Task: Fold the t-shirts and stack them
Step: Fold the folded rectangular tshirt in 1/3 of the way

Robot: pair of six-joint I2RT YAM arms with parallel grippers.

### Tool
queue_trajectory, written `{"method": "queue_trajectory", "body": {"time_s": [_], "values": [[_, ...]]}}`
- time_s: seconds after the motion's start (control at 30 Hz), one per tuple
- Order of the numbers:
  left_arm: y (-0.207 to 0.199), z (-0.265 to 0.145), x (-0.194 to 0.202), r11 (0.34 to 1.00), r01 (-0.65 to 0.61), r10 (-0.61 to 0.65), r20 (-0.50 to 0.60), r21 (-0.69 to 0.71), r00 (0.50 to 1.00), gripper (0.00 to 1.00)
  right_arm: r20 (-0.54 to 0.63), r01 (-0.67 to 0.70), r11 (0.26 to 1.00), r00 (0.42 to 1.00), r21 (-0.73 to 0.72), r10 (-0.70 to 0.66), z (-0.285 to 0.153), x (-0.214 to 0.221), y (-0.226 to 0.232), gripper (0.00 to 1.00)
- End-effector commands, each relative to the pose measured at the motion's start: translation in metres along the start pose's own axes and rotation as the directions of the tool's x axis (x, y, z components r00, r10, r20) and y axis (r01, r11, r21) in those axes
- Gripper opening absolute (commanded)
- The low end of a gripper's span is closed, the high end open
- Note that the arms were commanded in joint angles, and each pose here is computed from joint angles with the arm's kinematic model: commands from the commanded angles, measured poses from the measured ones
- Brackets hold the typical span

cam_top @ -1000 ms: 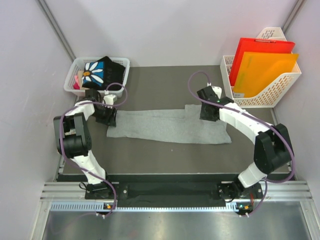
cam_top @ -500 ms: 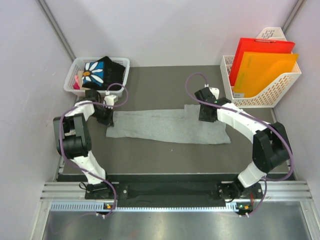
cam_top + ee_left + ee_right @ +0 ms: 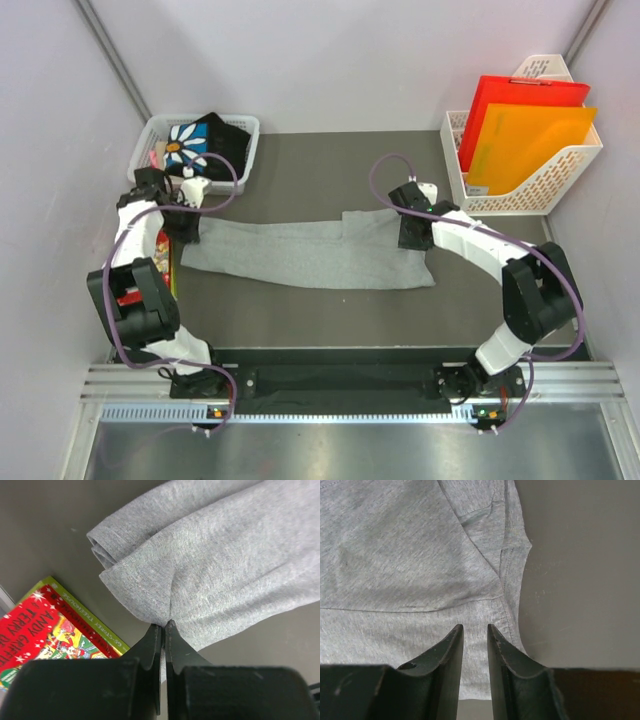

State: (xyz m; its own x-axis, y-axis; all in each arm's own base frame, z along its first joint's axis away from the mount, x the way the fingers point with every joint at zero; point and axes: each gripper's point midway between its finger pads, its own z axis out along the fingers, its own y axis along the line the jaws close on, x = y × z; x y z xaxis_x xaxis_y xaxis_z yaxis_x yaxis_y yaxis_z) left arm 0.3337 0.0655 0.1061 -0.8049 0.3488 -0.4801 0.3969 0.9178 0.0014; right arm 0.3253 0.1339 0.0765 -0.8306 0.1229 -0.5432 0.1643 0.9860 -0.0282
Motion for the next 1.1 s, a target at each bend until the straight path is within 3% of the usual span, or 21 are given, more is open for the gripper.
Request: {"method": "queue_trajectory", "body": {"time_s": [0.0, 0.1, 0.23, 0.43, 0.7, 1.07], "values": [[-0.014, -0.026, -0.032, 0.998, -0.030, 0.027, 0.072, 0.046, 0.997, 0.00, 0.037, -0.005, 1.000, 0.999, -0.015, 0.006, -0.005, -0.005, 0.003, 0.26], [-0.037, -0.028, -0.050, 0.996, -0.056, 0.050, 0.084, 0.074, 0.995, 0.00, 0.037, -0.005, 1.000, 0.999, -0.012, 0.005, -0.005, -0.003, 0.001, 0.26], [-0.101, -0.022, -0.075, 0.974, -0.165, 0.159, 0.056, 0.153, 0.986, 0.01, 0.042, -0.014, 1.000, 0.999, -0.013, 0.014, -0.005, -0.003, -0.002, 0.26], [-0.158, -0.006, -0.084, 0.945, -0.256, 0.263, -0.004, 0.205, 0.965, 0.03, 0.043, -0.019, 1.000, 0.999, -0.011, 0.020, -0.005, -0.002, -0.007, 0.26], [-0.197, 0.015, -0.072, 0.918, -0.299, 0.331, -0.090, 0.260, 0.939, 0.05, 0.048, -0.038, 0.999, 0.998, -0.005, 0.038, -0.005, -0.002, -0.020, 0.25], [-0.244, 0.030, -0.095, 0.897, -0.320, 0.352, -0.055, 0.304, 0.934, 0.05, 0.045, -0.045, 0.999, 0.998, -0.010, 0.045, -0.004, 0.001, -0.025, 0.25]]}}
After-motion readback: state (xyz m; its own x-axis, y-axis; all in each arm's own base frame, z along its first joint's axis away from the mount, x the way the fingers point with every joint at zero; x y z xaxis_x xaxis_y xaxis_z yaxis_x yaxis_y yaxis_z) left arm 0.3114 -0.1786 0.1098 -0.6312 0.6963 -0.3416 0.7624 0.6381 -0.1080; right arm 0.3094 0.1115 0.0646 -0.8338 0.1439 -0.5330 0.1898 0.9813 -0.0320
